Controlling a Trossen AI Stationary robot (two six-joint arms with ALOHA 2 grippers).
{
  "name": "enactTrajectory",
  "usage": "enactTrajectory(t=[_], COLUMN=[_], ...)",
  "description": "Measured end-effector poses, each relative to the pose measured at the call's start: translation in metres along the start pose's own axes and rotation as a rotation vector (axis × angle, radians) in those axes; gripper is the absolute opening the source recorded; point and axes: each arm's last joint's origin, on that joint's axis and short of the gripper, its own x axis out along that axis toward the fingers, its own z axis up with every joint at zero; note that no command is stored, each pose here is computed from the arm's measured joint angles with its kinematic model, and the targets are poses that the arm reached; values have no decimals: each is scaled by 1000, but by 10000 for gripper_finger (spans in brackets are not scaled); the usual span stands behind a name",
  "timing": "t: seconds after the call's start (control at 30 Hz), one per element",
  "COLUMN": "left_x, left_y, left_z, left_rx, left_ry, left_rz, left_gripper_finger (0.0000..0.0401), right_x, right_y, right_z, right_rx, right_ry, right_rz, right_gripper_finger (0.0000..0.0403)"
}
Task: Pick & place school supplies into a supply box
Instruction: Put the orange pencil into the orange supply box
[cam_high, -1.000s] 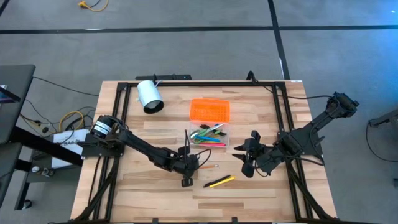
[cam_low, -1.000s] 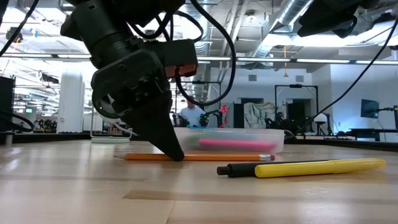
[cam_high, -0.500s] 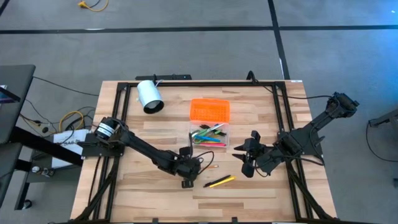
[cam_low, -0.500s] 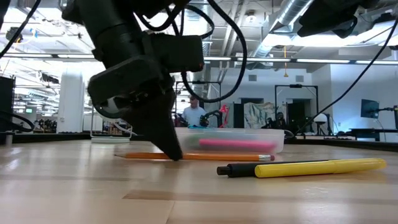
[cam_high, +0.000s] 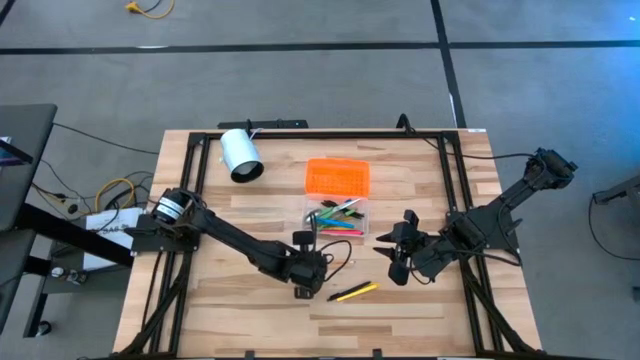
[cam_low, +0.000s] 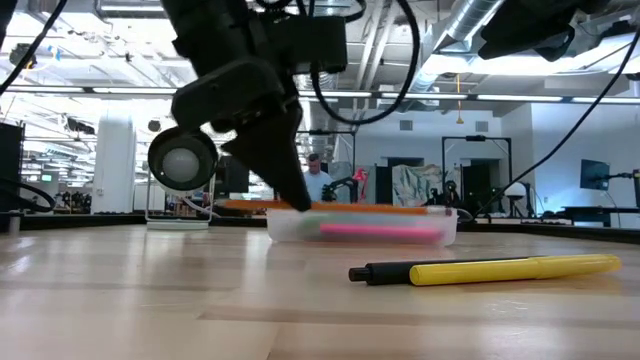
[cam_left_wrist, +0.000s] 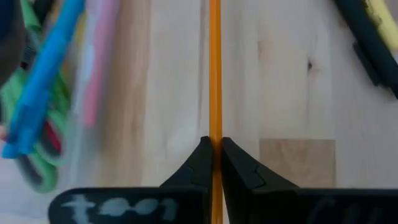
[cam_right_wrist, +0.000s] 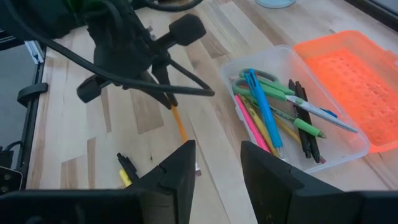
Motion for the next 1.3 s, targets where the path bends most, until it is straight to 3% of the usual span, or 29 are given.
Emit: enactTrajectory(t=[0.37,0.67,0.9,1.3], left_x=[-5,8,18,22], left_y=[28,81,118,129], left_z=[21,32,31,34], left_rx=[5,-61,-106,-113], left_ry=[-7,18,56,36], left_rz=[128,208,208,183], left_gripper_finger=[0,0,0,0], right_x=[0,0,0,0], right_y=[0,0,0,0], right_z=[0,0,0,0], right_rx=[-6,-4,-1,1], right_ry=[0,0,-1,-2], right_rz=[0,-1,-1,-2], right_gripper_finger=[120,120,120,120])
